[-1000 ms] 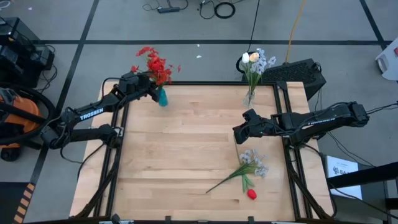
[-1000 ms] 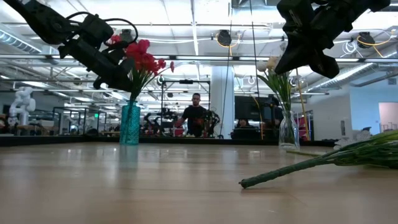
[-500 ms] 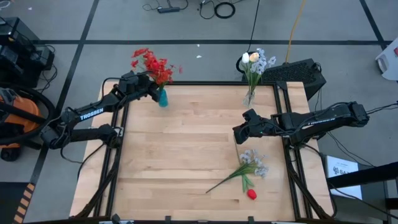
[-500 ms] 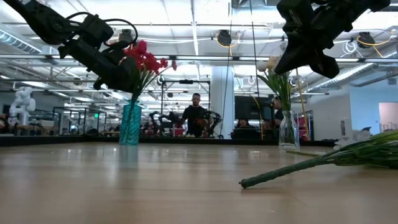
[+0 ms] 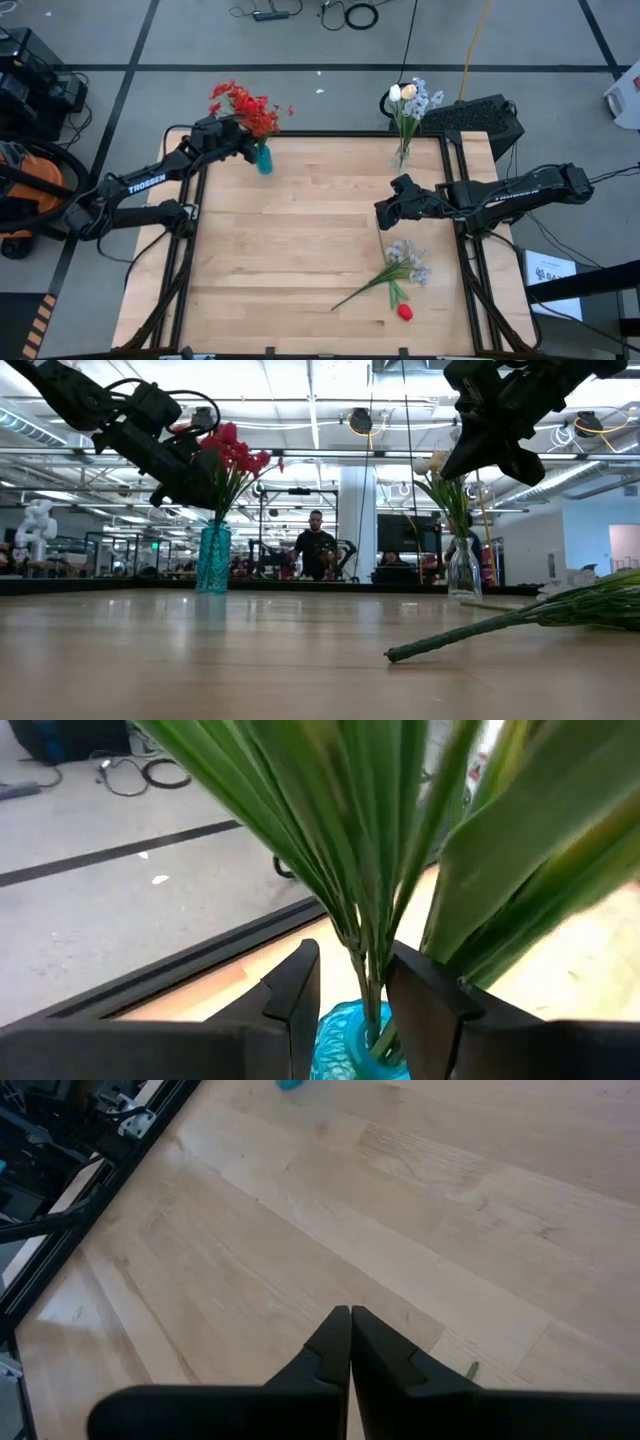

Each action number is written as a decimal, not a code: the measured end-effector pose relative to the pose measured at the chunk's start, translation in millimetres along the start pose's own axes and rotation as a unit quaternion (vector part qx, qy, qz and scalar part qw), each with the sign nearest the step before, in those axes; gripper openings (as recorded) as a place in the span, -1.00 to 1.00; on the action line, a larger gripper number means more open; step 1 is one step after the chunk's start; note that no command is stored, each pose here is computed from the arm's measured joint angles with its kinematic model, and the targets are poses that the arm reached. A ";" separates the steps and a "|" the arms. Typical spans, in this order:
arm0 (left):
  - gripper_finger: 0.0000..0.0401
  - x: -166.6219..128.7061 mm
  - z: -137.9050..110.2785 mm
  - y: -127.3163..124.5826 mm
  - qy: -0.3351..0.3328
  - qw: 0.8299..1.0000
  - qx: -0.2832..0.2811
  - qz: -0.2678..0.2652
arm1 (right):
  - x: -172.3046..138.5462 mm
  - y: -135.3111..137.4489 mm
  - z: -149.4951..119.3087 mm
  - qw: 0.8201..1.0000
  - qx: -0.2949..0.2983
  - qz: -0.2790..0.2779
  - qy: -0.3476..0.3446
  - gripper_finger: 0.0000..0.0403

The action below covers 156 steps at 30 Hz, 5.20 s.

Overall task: Sort flowers into vase by color
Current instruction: Put the orange flowers into the blue vase, then put the white flowers into the transparent vase

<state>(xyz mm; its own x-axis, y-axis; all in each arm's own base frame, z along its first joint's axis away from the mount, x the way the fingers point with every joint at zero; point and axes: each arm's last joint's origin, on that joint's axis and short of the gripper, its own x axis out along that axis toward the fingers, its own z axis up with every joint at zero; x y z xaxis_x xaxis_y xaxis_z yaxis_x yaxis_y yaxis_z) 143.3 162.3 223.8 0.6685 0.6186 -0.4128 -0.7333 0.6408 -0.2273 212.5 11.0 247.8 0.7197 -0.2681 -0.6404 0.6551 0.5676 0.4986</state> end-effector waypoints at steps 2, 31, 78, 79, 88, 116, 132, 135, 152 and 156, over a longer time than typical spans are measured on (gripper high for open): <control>-0.41 -3.0 -0.9 -0.4 0.007 1.000 -0.001 -0.002 | 0.0 0.0 0.0 1.000 0.000 0.000 0.000 -0.98; -0.41 -41.7 -25.1 -21.3 0.124 0.991 -0.054 -0.006 | 0.0 0.1 -0.2 1.000 -0.029 0.002 0.004 -0.98; -0.53 -56.3 -58.4 -297.1 0.109 0.973 0.060 -0.193 | -4.4 -15.8 -18.9 0.981 -0.050 -0.021 0.184 -0.98; -0.53 -52.8 -58.7 -304.5 0.117 0.972 0.067 -0.192 | -5.7 -17.4 -19.6 0.980 -0.049 -0.025 0.192 -0.98; -0.53 -10.1 -67.8 -369.1 0.173 0.949 0.113 -0.236 | -27.8 -32.9 -20.0 0.975 -0.013 -0.068 0.210 -0.98; -0.53 66.1 -148.8 -450.2 0.351 0.861 0.208 -0.305 | -43.5 -38.0 -15.5 0.981 -0.018 -0.051 0.187 -0.98; -0.82 79.8 -178.3 -448.2 0.346 0.868 0.236 -0.266 | -43.2 -37.6 -15.0 0.982 -0.006 -0.053 0.181 -0.98; -0.96 84.9 -170.3 -445.0 0.356 0.872 0.229 -0.246 | -43.0 -36.6 -14.6 0.982 -0.003 -0.047 0.180 -0.98; -0.99 58.8 -58.1 -395.7 0.310 0.886 0.326 -0.109 | -86.0 -56.7 -13.4 0.988 0.034 -0.011 0.153 -0.98; -1.00 66.7 -54.9 -381.4 0.324 0.884 0.326 -0.089 | -92.6 -58.3 -14.0 0.989 0.055 -0.001 0.136 -0.98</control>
<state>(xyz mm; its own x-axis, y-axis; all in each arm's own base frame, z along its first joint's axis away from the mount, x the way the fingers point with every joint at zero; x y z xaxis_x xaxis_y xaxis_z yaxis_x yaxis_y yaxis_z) 460.7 -65.8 234.5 0.4000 0.2279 -0.8877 -0.2556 0.9579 0.1307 104.5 13.6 269.9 0.6392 -0.0412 -0.7679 0.6883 0.4759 0.5474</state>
